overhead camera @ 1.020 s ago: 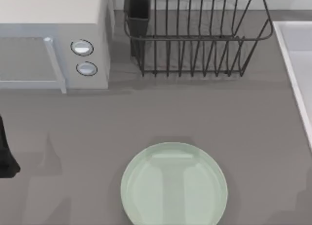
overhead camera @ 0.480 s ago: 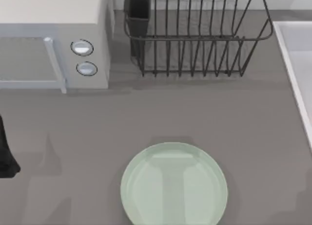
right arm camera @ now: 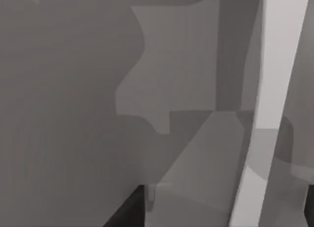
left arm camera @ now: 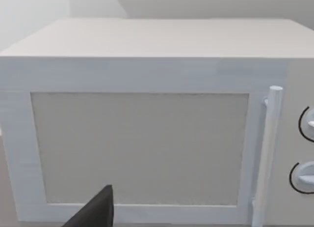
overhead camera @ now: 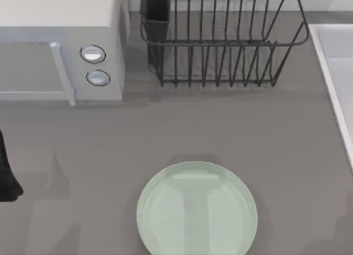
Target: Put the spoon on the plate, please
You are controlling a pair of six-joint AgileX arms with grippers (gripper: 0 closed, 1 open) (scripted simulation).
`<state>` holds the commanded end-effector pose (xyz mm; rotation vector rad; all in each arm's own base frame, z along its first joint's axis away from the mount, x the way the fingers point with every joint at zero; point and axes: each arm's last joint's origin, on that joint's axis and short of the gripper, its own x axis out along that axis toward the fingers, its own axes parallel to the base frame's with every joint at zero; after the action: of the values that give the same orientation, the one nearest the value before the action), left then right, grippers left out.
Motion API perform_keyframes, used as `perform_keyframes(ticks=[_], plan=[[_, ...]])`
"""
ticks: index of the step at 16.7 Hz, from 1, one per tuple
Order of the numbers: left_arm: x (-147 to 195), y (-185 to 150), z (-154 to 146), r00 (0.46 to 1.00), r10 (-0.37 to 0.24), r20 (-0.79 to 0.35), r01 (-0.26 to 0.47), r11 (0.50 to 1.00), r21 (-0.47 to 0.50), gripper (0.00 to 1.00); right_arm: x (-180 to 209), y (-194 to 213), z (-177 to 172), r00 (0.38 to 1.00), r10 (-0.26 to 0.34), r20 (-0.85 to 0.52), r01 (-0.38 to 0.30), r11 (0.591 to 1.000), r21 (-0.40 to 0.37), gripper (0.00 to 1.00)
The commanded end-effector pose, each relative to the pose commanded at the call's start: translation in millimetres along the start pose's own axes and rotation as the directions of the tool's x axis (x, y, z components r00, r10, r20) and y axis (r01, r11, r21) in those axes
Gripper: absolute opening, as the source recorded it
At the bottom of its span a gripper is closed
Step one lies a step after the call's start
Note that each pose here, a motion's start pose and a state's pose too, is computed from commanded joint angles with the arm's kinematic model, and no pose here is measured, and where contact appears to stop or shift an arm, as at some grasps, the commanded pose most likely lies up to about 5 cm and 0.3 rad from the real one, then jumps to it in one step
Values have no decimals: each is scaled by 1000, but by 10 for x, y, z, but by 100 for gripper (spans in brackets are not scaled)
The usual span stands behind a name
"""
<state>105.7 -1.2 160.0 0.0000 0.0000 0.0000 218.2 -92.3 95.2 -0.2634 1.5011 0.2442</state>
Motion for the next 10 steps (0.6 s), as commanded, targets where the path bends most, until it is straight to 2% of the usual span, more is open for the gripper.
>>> perform_keyframes(ticks=[5, 6, 10], plan=[[0, 0, 0, 1000, 0, 0, 0, 1000, 0, 100, 0, 0, 0, 1000, 0, 0, 0, 1000, 0, 0], [0, 0, 0, 1000, 0, 0, 0, 1000, 0, 100, -193, 13, 6, 1000, 19, 25, -20, 1000, 23, 0], [0, 0, 0, 1000, 0, 0, 0, 1000, 0, 100, -365, -30, 56, 999, 14, 32, -14, 1000, 18, 0]])
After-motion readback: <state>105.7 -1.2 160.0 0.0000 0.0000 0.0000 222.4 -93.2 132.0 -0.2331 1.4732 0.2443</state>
